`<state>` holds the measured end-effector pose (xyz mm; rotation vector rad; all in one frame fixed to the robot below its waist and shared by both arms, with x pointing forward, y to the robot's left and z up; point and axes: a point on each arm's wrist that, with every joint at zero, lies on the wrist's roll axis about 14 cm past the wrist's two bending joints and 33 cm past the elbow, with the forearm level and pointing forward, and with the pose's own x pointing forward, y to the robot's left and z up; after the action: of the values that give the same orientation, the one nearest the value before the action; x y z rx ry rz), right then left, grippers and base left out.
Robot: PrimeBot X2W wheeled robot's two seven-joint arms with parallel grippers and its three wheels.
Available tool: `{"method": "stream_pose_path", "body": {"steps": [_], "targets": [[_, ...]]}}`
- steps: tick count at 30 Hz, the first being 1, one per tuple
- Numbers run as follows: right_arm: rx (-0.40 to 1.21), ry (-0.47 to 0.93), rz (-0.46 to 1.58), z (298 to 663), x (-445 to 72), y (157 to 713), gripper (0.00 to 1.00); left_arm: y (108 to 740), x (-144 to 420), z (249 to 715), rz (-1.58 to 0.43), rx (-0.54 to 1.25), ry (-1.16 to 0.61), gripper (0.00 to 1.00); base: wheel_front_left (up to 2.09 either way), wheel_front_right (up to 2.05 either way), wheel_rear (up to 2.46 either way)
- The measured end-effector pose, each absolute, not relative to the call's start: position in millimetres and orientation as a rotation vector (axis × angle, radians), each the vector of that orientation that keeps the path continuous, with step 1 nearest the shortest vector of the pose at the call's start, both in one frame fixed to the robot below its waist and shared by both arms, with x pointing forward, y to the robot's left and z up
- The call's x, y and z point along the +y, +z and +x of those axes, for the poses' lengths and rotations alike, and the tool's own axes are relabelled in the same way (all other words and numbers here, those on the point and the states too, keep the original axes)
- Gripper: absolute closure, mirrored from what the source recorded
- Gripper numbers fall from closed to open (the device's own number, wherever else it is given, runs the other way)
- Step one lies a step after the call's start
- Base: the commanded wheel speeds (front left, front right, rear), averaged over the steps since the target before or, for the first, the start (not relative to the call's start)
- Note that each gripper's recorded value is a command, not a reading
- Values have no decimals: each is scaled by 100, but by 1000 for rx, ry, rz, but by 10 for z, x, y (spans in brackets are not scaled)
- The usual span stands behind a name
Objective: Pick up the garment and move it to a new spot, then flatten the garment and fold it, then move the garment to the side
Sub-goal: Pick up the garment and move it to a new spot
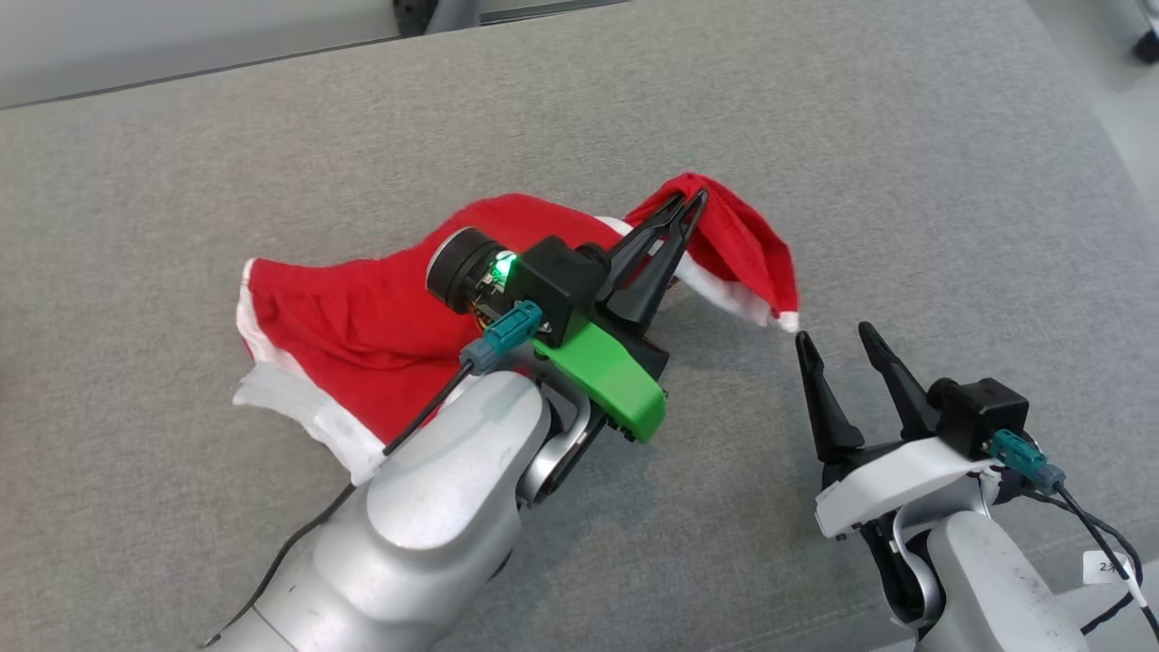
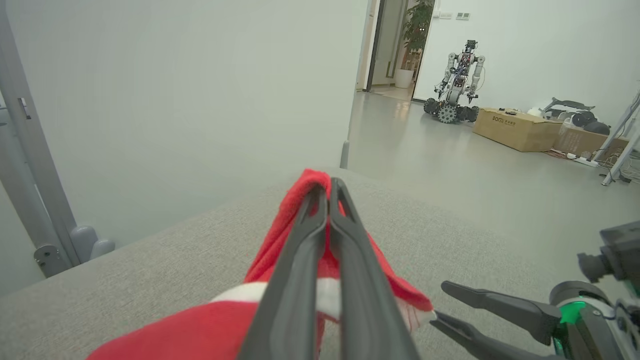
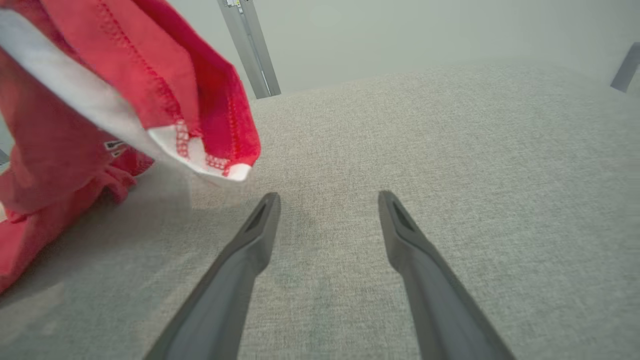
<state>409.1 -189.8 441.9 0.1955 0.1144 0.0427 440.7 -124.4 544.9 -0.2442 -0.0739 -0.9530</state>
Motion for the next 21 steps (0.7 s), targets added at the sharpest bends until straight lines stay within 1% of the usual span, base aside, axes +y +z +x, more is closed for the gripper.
{"method": "stream_pose_path", "body": {"steps": [1,2,3,7,10,11,16,21], "targets": [[112,34,195,4068,-1927,4431,0,5502,-1310,4387,-251,-85,-966,97,0,0,0],[109,24,194,4049,-1953,4444,0,5538,-1359,4375,-260,-89,-973,59,0,0,0],[106,16,195,4030,-1977,4456,0,5557,-1390,4373,-269,-89,-973,0,0,0,0],[94,-17,196,3972,-2071,4501,0,5441,-1412,4425,-238,-58,-933,0,0,0,0],[85,-28,199,3969,-2103,4526,0,5308,-1285,4519,-208,-28,-864,0,0,0,0],[79,-19,204,3994,-2068,4539,0,5182,-1142,4573,-185,-3,-813,0,0,0,0],[69,19,213,4046,-1937,4571,0,4993,-590,4736,-169,30,-631,0,0,0,0],[62,52,218,4043,-1820,4605,0,4728,79,4659,-148,78,-455,0,0,0,0]]}}
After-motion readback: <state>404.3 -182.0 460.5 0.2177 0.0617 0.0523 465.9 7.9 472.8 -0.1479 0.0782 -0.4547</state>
